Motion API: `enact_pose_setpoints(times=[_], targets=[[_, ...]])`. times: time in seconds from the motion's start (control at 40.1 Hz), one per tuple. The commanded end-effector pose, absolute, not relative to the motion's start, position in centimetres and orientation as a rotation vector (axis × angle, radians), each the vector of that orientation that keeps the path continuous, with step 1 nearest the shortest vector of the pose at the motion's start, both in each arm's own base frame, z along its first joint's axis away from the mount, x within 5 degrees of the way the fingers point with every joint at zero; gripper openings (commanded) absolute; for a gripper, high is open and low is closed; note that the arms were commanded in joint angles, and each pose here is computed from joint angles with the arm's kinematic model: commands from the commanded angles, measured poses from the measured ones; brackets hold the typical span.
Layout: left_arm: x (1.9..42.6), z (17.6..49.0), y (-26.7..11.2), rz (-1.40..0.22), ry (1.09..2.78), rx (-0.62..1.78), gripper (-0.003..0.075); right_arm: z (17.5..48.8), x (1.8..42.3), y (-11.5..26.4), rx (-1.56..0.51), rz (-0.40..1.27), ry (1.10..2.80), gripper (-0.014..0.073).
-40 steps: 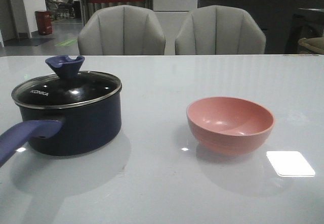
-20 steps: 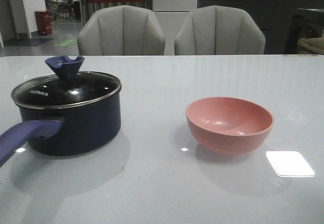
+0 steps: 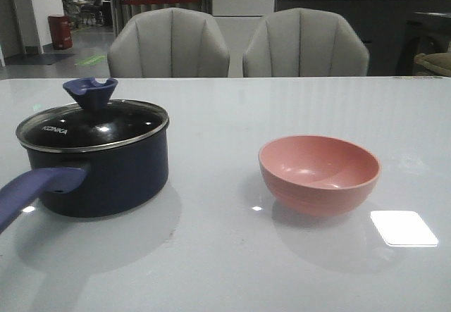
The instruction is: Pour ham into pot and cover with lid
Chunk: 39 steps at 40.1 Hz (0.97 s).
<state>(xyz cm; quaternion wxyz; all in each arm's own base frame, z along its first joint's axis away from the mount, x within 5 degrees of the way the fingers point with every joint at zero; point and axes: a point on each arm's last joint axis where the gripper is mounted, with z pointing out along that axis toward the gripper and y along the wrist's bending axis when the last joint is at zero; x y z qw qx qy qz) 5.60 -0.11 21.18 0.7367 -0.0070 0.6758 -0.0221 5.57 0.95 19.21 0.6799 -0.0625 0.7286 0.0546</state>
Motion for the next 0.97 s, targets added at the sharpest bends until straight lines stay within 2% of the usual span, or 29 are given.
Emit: enact_pose_setpoints(times=[0.0,0.225,0.949], targets=[[5.45,21.27,-0.14,-0.056,1.411,-0.015,0.0113,20.24,5.48,0.86,-0.11,0.132,1.532,0.0148],[5.45,21.27,-0.14,-0.056,1.411,-0.015,0.0113,20.67,5.45,0.84,-0.106,0.133,1.485,0.0148],[5.45,21.27,-0.14,-0.056,1.411,-0.015,0.0113,20.67,5.45,0.84,-0.106,0.133,1.485,0.0148]])
